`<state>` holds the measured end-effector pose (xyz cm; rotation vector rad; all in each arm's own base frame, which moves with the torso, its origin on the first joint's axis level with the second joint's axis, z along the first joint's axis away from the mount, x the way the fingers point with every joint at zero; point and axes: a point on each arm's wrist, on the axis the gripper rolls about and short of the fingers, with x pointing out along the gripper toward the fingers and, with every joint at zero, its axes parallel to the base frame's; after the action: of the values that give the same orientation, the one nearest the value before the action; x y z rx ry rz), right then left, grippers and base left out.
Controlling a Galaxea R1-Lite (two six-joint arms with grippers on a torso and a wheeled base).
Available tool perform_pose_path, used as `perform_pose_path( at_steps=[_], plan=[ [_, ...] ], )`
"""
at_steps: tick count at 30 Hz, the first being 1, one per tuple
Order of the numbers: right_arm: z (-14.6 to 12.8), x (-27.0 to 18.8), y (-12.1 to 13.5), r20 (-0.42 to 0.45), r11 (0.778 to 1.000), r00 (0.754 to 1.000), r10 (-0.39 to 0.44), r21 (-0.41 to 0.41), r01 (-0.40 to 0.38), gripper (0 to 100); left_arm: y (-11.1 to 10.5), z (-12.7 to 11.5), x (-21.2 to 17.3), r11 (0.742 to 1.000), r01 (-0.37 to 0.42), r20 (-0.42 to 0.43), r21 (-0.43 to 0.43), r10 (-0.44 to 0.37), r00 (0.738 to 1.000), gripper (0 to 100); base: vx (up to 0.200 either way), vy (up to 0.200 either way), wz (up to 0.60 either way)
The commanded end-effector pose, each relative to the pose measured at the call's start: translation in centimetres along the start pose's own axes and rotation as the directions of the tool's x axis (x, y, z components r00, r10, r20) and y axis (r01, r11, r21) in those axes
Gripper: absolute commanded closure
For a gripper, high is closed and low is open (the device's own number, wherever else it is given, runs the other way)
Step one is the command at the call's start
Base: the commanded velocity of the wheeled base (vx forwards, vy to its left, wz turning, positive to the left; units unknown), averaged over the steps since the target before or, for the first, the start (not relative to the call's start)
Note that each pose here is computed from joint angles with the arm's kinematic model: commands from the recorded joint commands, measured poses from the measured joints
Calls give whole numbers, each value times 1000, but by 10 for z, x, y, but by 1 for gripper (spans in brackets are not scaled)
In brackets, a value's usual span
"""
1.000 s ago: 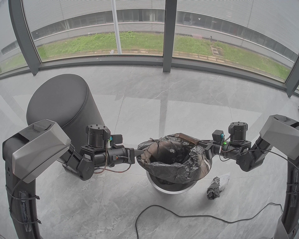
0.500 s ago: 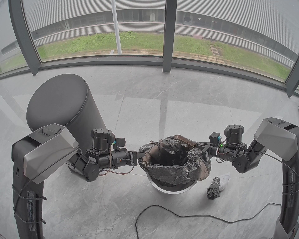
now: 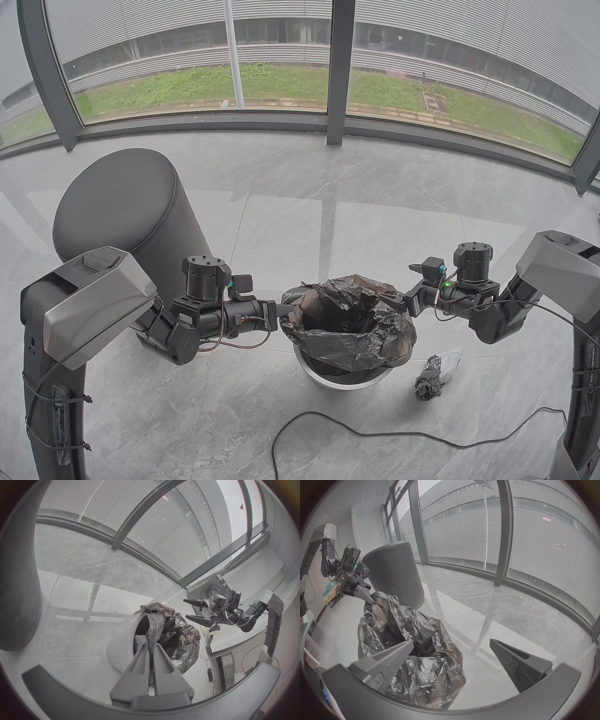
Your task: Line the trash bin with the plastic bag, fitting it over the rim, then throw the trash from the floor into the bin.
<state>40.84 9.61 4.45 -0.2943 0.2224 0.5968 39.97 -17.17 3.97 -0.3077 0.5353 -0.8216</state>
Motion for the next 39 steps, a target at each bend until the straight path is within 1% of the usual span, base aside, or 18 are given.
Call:
perform_pose_path(
  at_steps=[1, 2, 3, 5, 7, 8, 9, 13, 15, 17, 22, 27, 31, 34, 35, 36, 39],
  plan=[
    [23, -28, 26, 21, 996, 997, 75, -52, -73, 0, -10, 8, -3, 999, 17, 17, -27, -17, 1000, 100, 0, 0, 0],
    [23, -28, 26, 21, 996, 997, 75, -52, -73, 0, -10, 8, -3, 999, 17, 17, -27, -17, 1000, 100, 0, 0, 0],
    [21, -41, 50, -6, 986, 987, 159, -50, -159, 0, -15, 11, -3, 998, 28, 24, -52, -27, 999, 100, 0, 0, 0],
    [14, -56, 75, -47, 970, 970, 239, -41, -241, 0, -23, 15, -3, 996, 48, 29, -77, -46, 999, 100, 0, 0, 0],
    [10, -65, 87, -70, 959, 958, 277, -36, -280, 0, -28, 17, -3, 994, 58, 31, -92, -56, 998, 100, 0, 0, 0],
    [10, -65, 87, -70, 959, 958, 277, -36, -280, 0, -28, 17, -3, 994, 58, 31, -92, -56, 998, 100, 0, 0, 0],
    [6, -72, 100, -85, 941, 939, 334, -30, -337, 0, -32, 17, -2, 992, 68, 27, -110, -65, 998, 100, 0, 0, 0],
    [1, -76, 116, -110, 919, 916, 385, -50, -392, 0, -37, 16, 1, 988, 79, 24, -135, -76, 997, 100, 0, 0, 0],
    [2, -76, 119, -110, 915, 913, 393, -54, -401, 0, -36, 15, 1, 988, 77, 23, -136, -74, 997, 100, 0, 0, 0],
    [3, -77, 127, -114, 904, 903, 415, -60, -423, 0, -36, 15, 1, 988, 78, 21, -137, -75, 997, 100, 0, 0, 0],
    [-9, -82, 142, -163, 881, 873, 459, -42, -471, 0, -36, 15, 0, 987, 77, 23, -138, -74, 997, 100, 0, 0, 0],
    [-22, -75, 146, -200, 878, 862, 466, -14, -478, 0, -38, 16, -2, 987, 78, 26, -142, -75, 997, 100, 0, 0, 0],
    [-26, -69, 144, -206, 882, 864, 460, -8, -472, 0, -39, 18, -3, 986, 80, 29, -144, -77, 997, 100, 0, 0, 0],
    [-20, -57, 139, -176, 894, 881, 438, -19, -448, 0, -41, 19, -4, 985, 85, 32, -151, -81, 996, 100, 0, 0, 0],
    [-20, -57, 139, -176, 894, 881, 438, -19, -448, 0, -41, 19, -4, 985, 85, 32, -151, -81, 996, 100, 0, 0, 0],
    [-18, -55, 136, -175, 905, 894, 414, -26, -424, 0, -41, 19, -4, 985, 86, 31, -150, -82, 996, 100, 0, 0, 0],
    [-16, -55, 134, -182, 922, 910, 373, -36, -385, 0, -41, 19, -4, 985, 86, 31, -150, -82, 996, 100, 0, 0, 0]
  ],
)
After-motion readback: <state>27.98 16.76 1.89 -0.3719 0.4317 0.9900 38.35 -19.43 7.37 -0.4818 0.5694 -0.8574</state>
